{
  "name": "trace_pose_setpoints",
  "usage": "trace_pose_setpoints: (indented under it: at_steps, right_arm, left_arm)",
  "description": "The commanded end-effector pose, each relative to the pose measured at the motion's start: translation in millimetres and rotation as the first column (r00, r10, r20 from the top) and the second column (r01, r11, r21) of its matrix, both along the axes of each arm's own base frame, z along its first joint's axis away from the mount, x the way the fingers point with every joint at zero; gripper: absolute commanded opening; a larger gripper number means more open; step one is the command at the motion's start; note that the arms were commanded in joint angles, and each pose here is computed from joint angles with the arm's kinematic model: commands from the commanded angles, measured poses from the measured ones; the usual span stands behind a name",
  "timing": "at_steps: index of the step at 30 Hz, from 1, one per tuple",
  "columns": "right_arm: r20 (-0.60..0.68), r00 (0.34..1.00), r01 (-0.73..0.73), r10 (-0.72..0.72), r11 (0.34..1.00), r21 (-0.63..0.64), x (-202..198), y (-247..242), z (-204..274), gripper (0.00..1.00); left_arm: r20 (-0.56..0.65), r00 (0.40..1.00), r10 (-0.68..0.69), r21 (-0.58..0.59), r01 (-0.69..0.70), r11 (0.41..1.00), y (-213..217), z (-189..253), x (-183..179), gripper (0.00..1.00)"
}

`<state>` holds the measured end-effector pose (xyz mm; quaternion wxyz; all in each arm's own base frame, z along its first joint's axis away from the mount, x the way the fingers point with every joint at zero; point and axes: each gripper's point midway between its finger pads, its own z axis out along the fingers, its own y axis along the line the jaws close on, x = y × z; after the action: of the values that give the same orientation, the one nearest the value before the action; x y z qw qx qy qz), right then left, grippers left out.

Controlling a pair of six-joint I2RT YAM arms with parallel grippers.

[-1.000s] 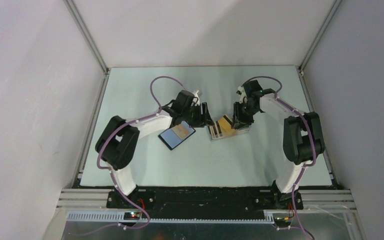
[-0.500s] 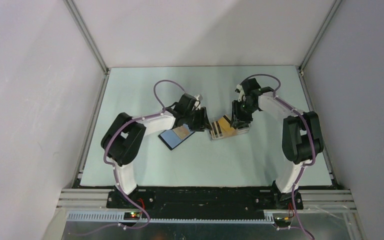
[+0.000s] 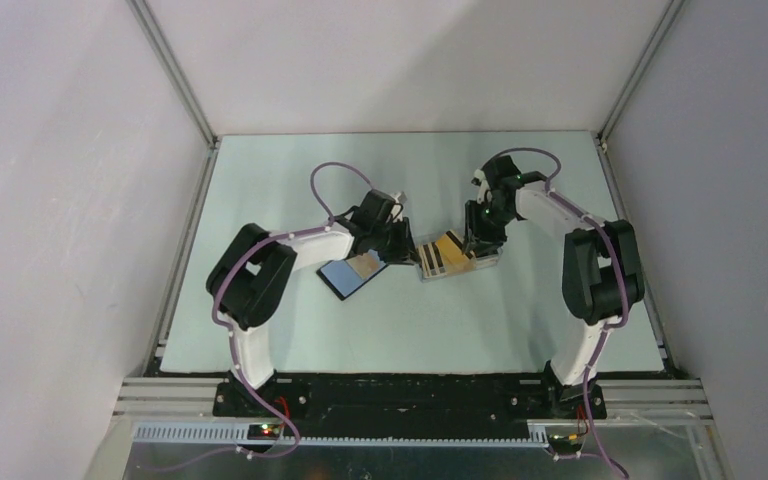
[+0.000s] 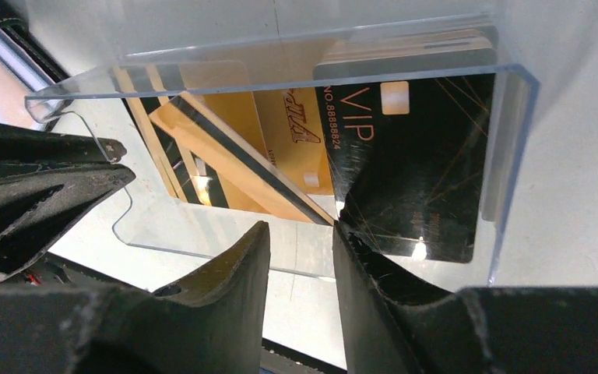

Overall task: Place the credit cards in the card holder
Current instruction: Pick up the credit card from the storage box.

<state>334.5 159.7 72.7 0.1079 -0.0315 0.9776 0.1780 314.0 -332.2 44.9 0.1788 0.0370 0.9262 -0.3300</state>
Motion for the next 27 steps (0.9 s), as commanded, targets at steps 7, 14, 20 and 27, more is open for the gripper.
trace_pose_setpoints:
  at_steps: [7, 14, 20, 27]
  right_arm:
    - [-0.039, 0.998, -0.038, 0.041, 0.997, 0.064, 0, 20, 1, 0.34]
    - [0.003, 0.998, -0.067, 0.067, 0.992, 0.108, 3, 34, 20, 0.33]
    - [0.014, 0.998, -0.068, 0.068, 0.997, 0.046, 8, 33, 19, 0.53]
    - [-0.055, 0.993, -0.099, 0.100, 0.995, 0.033, 8, 45, -5, 0.63]
  left_arm:
    - [-0.029, 1.000, 0.010, 0.071, -0.008, 0.997, 9, -16, -3, 0.14]
    - [-0.039, 0.999, 0.010, 0.084, -0.006, 0.996, 10, -20, -4, 0.08]
    - [-0.044, 0.999, 0.003, 0.089, 0.000, 0.996, 10, -22, -5, 0.07]
    - [-0.046, 0.999, -0.001, 0.095, 0.005, 0.995, 12, -24, -7, 0.07]
